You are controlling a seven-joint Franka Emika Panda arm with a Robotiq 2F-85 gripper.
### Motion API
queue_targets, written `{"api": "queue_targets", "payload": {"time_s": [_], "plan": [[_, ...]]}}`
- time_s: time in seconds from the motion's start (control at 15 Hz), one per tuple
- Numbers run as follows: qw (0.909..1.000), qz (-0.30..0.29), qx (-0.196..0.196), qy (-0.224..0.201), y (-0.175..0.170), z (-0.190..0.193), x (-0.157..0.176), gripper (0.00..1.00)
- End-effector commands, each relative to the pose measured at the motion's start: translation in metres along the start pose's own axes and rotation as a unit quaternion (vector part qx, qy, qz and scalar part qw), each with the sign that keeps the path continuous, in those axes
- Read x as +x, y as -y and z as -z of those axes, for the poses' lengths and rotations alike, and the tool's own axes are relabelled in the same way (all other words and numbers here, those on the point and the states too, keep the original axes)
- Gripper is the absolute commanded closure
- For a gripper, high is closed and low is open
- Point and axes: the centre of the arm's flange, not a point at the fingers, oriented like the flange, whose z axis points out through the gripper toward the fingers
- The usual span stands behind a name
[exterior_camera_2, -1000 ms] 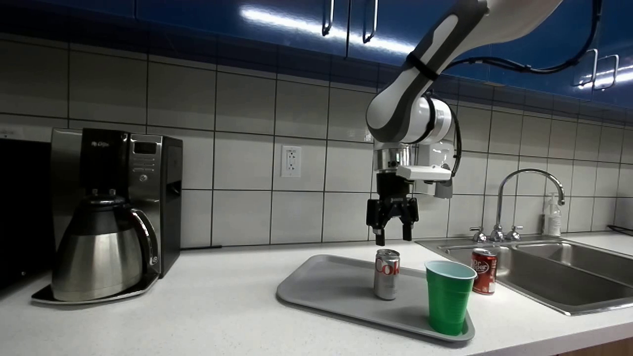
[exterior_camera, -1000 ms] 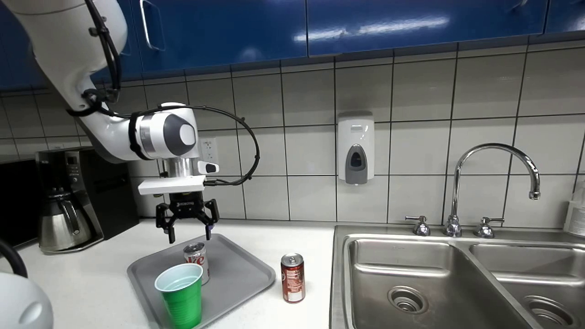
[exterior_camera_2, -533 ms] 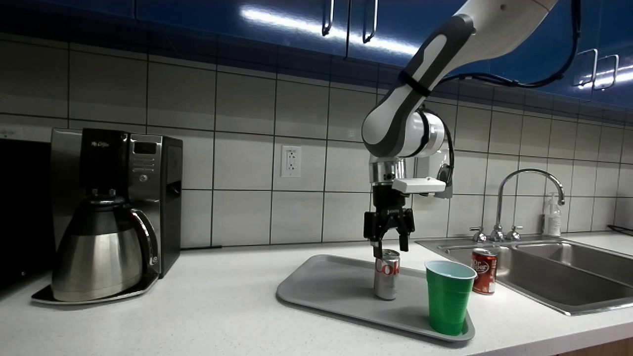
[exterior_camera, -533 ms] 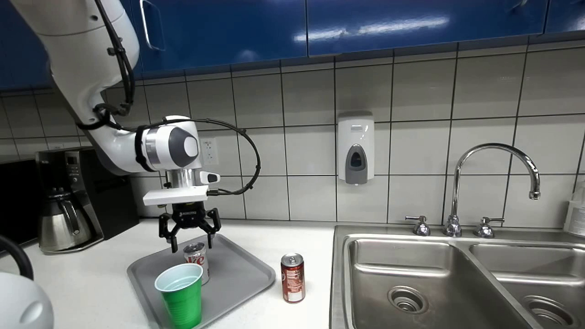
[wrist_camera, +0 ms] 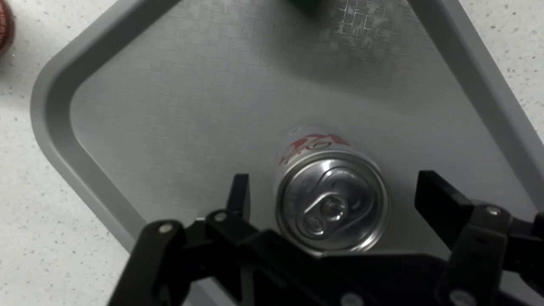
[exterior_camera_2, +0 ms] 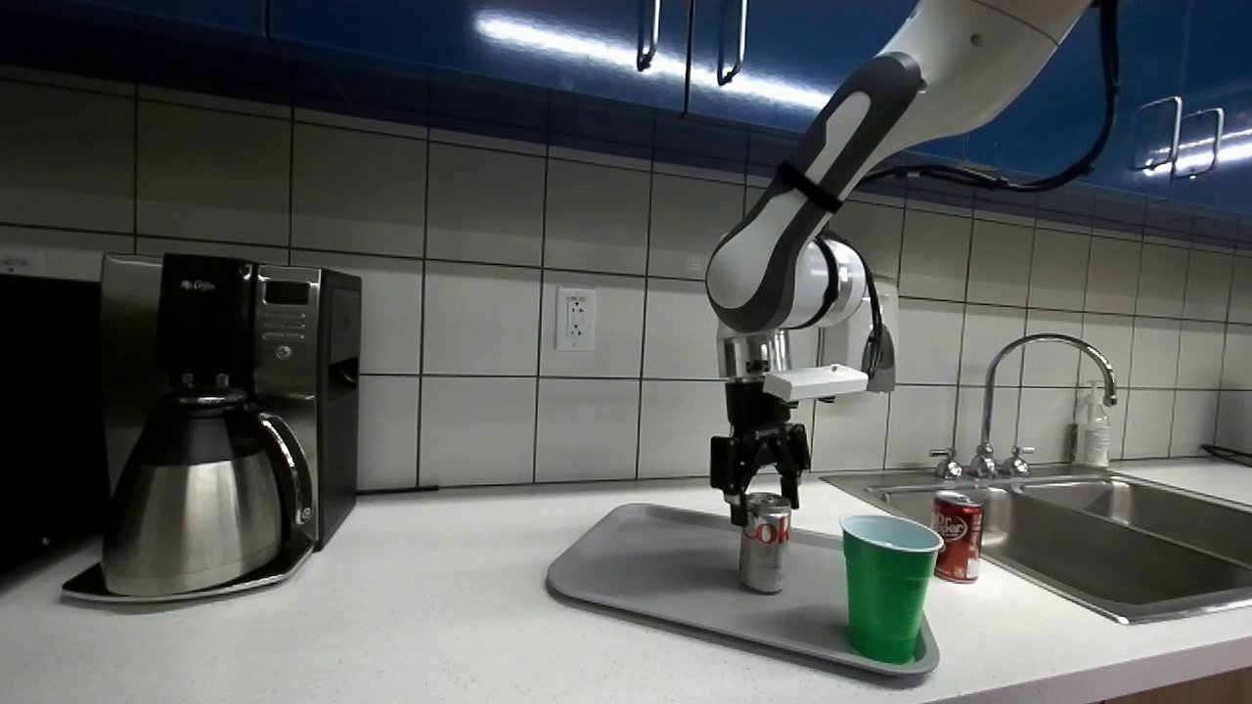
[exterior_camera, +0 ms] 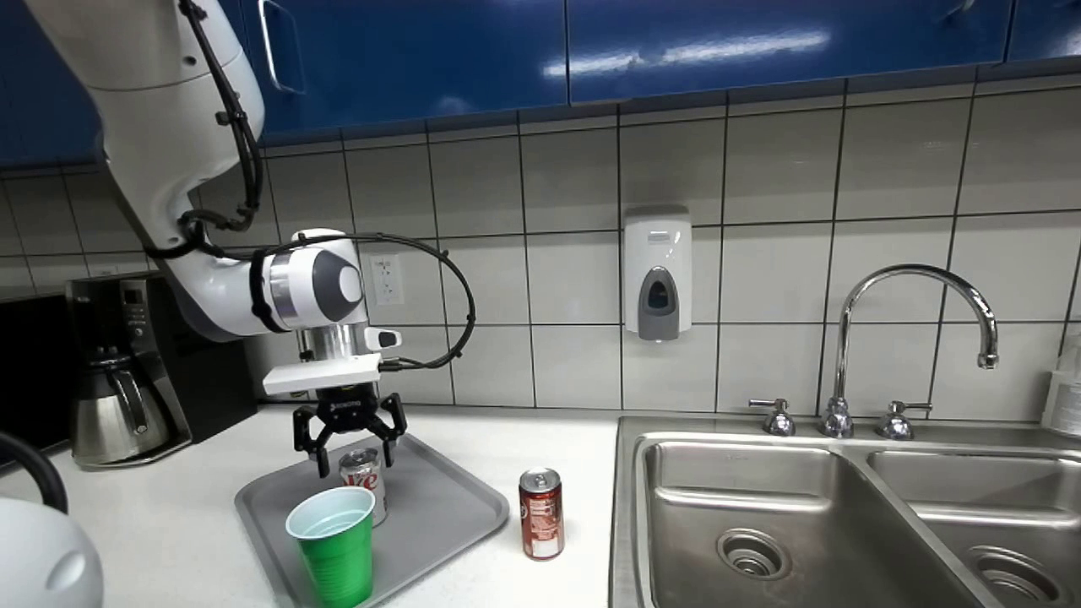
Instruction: Take the two metal cans off of the tray
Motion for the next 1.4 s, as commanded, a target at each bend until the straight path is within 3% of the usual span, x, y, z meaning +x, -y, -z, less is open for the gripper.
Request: {"api": "queue_targets", "payload": {"time_s": [0.0, 0.67, 0.73, 0.8, 0.93, 1.2, 1.33], "plan": [[0.9998, -0.010, -0.016, -0.002, 0.0057, -0.0077, 0.0078, 0.00], [0.9996, -0.023, -0.011, 0.007, 0.0047, -0.0155, 0.0062, 0.00], [0.9996, -0.024, -0.012, 0.006, 0.0045, -0.0156, 0.0062, 0.04], [0.9996, -0.024, -0.012, 0.006, 0.0043, -0.0155, 0.0062, 0.26], [0.9997, -0.023, -0.011, 0.006, 0.0039, -0.0147, 0.0059, 0.30], [0.9996, -0.024, -0.012, 0.007, 0.0025, -0.0149, 0.0052, 0.62], [0.9996, -0.025, -0.011, 0.007, 0.0008, -0.0142, 0.0044, 0.62]]}}
